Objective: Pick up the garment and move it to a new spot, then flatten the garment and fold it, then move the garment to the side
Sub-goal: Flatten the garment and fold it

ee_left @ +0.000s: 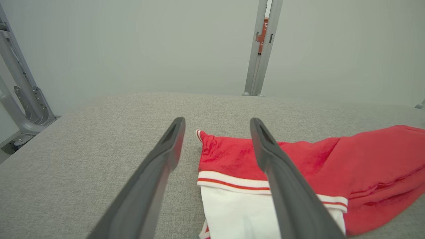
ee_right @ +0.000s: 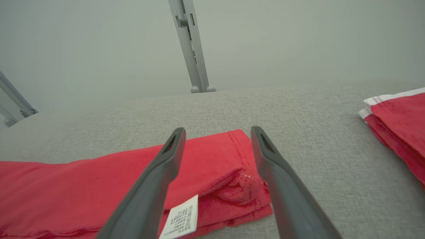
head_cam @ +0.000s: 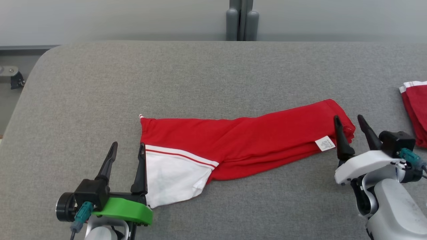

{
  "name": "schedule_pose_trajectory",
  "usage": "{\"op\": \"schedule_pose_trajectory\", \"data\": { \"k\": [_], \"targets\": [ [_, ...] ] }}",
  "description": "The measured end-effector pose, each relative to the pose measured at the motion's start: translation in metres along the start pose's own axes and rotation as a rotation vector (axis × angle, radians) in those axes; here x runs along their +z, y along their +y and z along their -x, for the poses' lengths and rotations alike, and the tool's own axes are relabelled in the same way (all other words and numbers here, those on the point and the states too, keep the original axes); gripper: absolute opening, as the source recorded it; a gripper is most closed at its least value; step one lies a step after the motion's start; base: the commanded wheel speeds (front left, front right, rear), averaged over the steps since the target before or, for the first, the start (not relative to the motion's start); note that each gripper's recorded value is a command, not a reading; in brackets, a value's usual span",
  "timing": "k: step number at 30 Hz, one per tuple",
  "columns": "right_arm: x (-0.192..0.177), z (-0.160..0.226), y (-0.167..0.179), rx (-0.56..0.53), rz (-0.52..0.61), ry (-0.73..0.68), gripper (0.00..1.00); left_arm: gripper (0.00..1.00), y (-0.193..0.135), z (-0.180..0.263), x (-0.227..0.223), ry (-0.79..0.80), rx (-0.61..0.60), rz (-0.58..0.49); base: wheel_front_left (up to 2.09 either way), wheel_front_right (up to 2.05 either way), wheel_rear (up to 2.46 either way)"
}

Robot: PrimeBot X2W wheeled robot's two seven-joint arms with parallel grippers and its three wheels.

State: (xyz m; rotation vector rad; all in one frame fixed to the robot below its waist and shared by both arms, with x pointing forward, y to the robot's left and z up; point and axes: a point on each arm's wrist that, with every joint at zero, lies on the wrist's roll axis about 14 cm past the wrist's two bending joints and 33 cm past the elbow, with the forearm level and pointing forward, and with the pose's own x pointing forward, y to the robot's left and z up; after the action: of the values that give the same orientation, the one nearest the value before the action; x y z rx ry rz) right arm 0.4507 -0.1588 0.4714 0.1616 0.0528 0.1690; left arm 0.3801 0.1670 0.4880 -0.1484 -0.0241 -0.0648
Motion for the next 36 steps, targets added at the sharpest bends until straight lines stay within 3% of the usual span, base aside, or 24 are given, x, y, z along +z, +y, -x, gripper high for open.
{"op": "schedule_pose_trajectory", "data": {
  "k": [8,14,21,22,23,29,36],
  "targets": [
    [-0.042,-0.029,-0.035,-0.130,-0.061,0.142,1.00,1.00,0.011,0.002,-0.009,0.030,0.037,0.025,0.00,0.00,0.00],
    [-0.081,-0.026,-0.035,-0.163,-0.094,0.266,1.00,1.00,0.024,0.006,-0.009,0.032,0.079,0.014,0.00,0.00,0.00],
    [-0.091,-0.020,-0.026,-0.161,-0.120,0.308,1.00,1.00,0.027,0.006,-0.007,0.028,0.085,0.002,0.00,0.00,0.00],
    [-0.092,-0.019,-0.025,-0.160,-0.124,0.311,0.55,1.00,0.027,0.005,-0.007,0.026,0.084,0.001,0.00,0.00,0.00],
    [-0.092,-0.018,-0.023,-0.159,-0.126,0.313,0.03,1.00,0.027,0.004,-0.006,0.023,0.083,0.001,0.00,0.00,0.00],
    [-0.080,-0.017,-0.031,-0.181,-0.142,0.276,0.00,1.00,0.020,-0.001,-0.002,0.011,0.060,-0.003,0.00,0.00,0.00],
    [-0.060,0.002,-0.080,-0.301,-0.145,0.207,0.00,1.00,0.009,-0.003,-0.005,0.016,0.028,0.005,0.00,0.00,0.00]
  ]
}}
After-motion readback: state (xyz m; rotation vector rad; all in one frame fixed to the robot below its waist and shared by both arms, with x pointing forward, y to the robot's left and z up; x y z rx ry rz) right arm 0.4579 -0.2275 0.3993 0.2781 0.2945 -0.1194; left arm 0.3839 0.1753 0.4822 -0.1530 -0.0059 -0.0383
